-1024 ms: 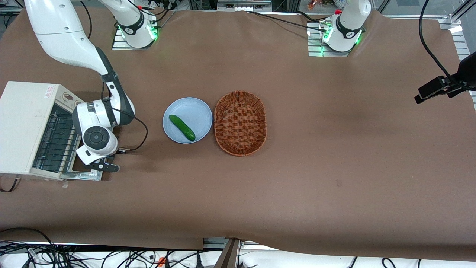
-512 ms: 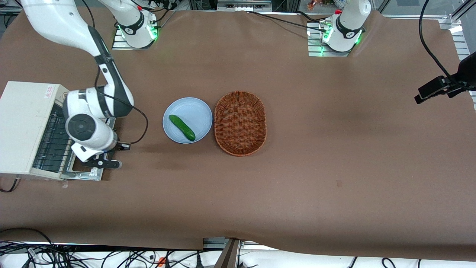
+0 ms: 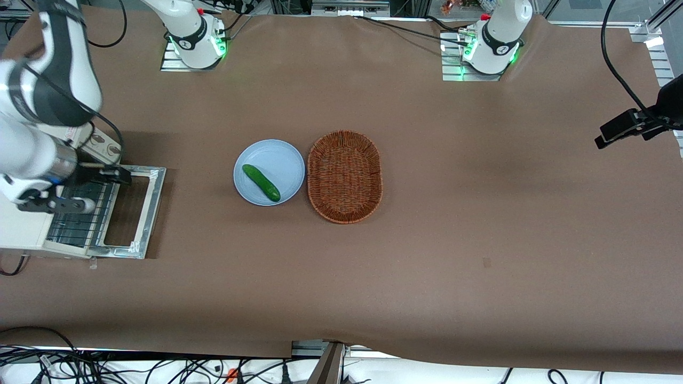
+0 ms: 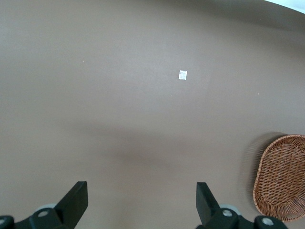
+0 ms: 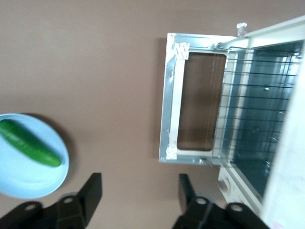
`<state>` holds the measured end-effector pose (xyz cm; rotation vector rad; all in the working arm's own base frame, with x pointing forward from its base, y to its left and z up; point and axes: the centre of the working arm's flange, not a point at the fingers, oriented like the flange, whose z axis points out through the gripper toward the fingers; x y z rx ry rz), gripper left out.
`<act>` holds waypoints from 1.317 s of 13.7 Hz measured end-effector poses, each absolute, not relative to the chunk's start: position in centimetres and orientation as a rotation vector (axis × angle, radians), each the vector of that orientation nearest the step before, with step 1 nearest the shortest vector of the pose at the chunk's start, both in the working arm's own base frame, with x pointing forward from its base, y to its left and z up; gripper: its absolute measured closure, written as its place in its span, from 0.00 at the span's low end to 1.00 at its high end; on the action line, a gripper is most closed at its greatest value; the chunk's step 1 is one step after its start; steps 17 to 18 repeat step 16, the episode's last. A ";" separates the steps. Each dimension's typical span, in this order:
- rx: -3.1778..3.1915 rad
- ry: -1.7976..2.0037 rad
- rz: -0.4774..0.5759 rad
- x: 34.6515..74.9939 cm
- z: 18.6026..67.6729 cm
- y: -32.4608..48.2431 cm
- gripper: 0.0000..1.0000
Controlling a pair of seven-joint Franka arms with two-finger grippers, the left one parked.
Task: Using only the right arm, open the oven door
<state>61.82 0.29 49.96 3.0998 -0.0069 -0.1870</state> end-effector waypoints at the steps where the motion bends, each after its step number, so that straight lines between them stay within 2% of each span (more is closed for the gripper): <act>1: 3.104 -0.001 -0.159 61.4 53.2 0.6 0.11; 2: 3.109 -0.001 -0.120 61.0 55.8 0.6 0.01; 5: 3.119 -0.025 -0.051 58.5 60.4 -0.4 0.00; 7: 3.124 -0.062 -0.101 56.3 60.3 -2.2 0.00; 10: 3.129 -0.077 -0.164 55.3 58.5 -3.1 0.00; 18: 3.131 -0.043 -0.175 55.3 58.1 -1.8 0.00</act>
